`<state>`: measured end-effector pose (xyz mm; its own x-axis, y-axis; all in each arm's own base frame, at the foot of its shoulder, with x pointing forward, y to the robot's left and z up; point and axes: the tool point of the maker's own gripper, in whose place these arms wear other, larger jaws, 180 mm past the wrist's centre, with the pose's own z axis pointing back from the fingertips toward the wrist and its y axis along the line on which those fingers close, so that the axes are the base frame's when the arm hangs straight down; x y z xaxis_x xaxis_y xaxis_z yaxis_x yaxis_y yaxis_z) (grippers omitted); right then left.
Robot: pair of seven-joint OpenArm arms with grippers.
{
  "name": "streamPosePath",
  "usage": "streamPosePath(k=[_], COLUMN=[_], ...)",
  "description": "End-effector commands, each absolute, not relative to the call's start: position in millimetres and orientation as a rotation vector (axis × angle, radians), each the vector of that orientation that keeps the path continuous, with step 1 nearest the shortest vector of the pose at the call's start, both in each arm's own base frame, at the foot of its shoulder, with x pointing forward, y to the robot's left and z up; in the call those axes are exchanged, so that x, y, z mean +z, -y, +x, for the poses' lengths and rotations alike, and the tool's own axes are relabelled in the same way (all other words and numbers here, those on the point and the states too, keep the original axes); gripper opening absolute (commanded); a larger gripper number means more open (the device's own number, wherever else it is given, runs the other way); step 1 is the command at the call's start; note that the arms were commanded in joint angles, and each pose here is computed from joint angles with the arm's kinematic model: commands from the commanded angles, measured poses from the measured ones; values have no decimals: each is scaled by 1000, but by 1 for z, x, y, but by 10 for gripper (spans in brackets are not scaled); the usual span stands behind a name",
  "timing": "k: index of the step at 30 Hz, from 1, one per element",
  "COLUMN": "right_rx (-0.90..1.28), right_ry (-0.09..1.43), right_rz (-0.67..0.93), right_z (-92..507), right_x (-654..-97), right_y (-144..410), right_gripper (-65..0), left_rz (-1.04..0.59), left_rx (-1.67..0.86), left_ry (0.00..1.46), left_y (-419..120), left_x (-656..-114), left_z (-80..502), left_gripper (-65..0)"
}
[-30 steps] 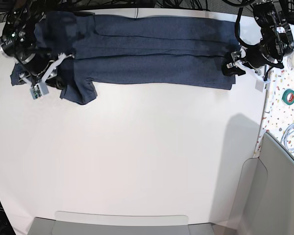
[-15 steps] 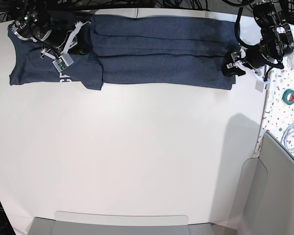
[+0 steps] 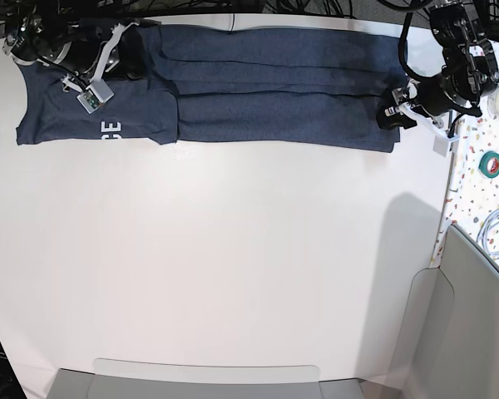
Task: Layout the t-shirt on the table in an organized manner, then fold the t-shirt properly
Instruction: 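Grasp the folded strip end with the right gripper and pull it flat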
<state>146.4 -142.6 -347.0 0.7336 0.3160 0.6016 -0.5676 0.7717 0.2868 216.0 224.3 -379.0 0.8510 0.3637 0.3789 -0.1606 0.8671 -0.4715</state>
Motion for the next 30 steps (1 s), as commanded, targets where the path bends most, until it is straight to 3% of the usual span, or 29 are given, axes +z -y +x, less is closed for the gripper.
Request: streamPosePath(k=[1, 10, 20, 30], right_rx=[517, 527, 539, 539], right_ry=[584, 553, 536, 566], right_rz=[497, 483, 429, 428], right_z=[147, 141, 140, 150], right_x=[-340, -344, -350, -345], right_y=[140, 145, 154, 152], right_gripper=[-650, -650, -650, -650], left_rz=[-442, -463, -452, -369], left_rx=[270, 284, 291, 348], left_ry=[512, 510, 520, 575], left_y=[-227, -219, -224, -269], left_x=[-370, -373, -371, -355], left_z=[222, 221, 223, 223], left_gripper=[-397, -437, -436, -435])
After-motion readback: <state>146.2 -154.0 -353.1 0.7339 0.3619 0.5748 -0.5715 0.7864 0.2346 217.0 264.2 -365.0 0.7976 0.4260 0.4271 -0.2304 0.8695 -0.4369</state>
